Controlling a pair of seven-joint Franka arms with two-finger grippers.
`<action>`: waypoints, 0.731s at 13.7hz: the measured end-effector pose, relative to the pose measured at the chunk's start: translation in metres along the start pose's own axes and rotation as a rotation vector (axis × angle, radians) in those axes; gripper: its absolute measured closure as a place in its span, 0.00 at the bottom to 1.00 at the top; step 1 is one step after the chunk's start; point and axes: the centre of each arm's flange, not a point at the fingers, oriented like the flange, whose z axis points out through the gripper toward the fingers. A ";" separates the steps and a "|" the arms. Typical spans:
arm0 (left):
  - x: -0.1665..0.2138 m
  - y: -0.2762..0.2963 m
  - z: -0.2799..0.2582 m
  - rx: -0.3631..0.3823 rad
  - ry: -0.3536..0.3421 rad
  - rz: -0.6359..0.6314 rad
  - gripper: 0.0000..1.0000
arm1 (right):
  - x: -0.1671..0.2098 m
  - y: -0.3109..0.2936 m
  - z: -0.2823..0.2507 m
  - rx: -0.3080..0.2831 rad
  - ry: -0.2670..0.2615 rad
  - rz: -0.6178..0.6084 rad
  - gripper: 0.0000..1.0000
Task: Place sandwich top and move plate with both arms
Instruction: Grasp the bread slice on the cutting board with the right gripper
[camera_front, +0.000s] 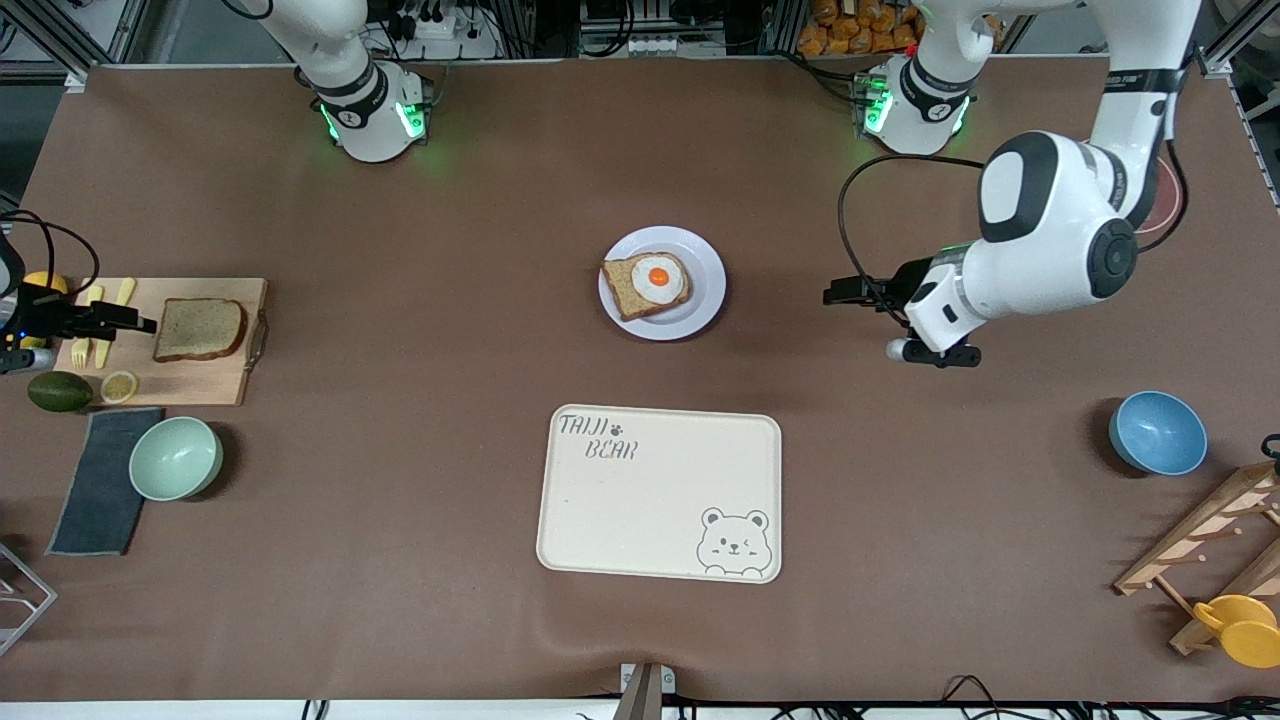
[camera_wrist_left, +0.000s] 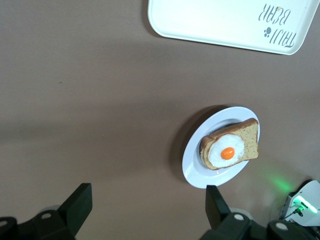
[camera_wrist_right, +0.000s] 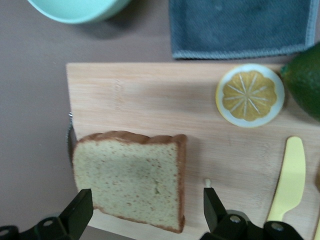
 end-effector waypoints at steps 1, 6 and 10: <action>0.000 0.000 0.008 -0.007 0.002 -0.003 0.00 | -0.003 0.005 0.004 0.003 0.000 0.006 0.04; -0.005 0.012 0.049 -0.016 0.017 0.005 0.00 | -0.006 0.016 0.029 0.045 -0.001 0.025 0.16; -0.004 0.014 0.061 -0.051 0.014 -0.020 0.00 | -0.005 0.019 0.052 0.076 -0.019 0.029 0.32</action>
